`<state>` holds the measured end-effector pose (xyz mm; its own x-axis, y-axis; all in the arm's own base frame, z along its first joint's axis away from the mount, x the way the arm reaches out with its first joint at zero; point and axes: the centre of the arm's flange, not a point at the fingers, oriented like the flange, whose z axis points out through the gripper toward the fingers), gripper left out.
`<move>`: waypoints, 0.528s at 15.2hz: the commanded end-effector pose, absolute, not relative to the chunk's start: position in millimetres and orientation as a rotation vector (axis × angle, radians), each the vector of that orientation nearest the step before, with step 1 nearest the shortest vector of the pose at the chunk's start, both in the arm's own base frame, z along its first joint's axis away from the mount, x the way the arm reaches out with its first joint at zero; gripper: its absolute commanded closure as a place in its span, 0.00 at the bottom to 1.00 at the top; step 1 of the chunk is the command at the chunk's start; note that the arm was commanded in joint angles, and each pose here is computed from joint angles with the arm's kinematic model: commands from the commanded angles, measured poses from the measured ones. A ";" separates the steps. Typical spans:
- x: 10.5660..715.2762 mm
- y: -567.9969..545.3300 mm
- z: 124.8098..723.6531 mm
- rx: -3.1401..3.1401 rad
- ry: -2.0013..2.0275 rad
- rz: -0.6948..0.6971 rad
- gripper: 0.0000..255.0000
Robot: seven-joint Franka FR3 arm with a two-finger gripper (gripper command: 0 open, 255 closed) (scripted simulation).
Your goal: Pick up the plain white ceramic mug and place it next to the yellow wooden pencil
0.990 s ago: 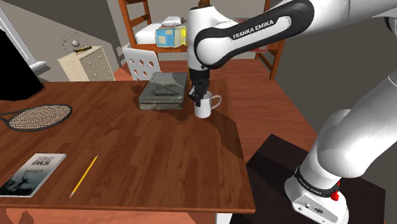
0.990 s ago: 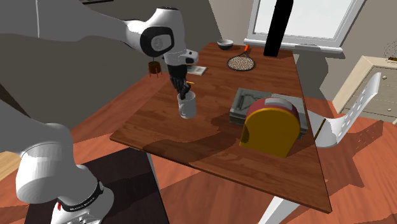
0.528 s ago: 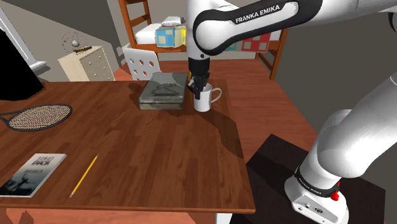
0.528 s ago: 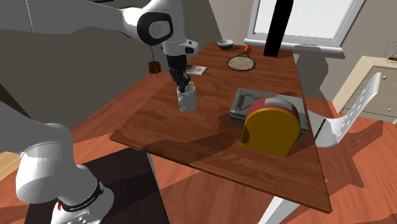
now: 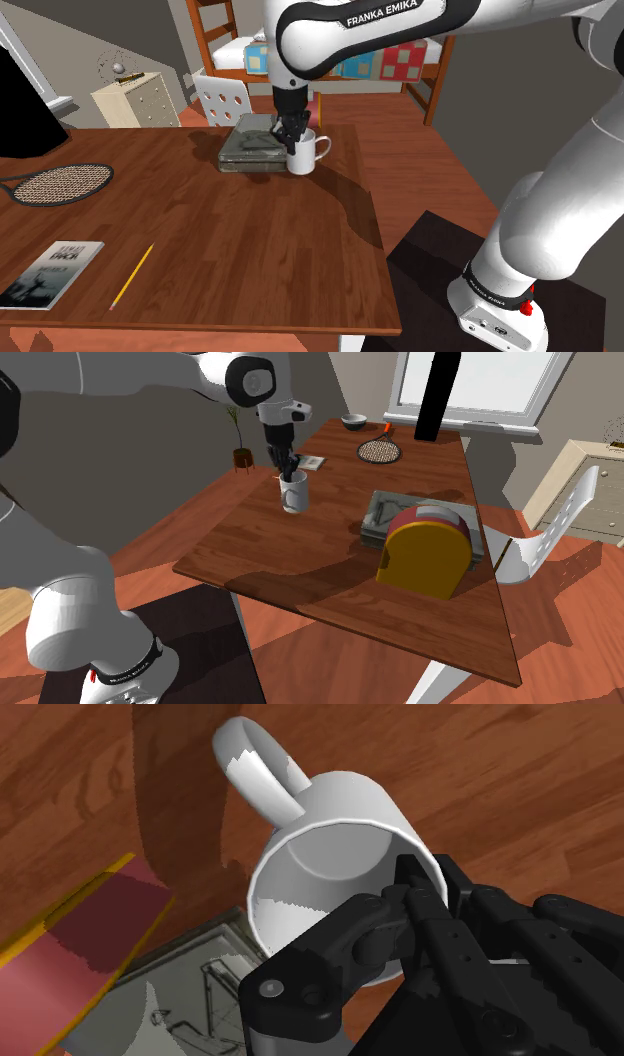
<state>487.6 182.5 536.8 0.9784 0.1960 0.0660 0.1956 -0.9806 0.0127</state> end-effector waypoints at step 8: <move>542.9 287.8 537.5 3.119 0.307 0.105 1.00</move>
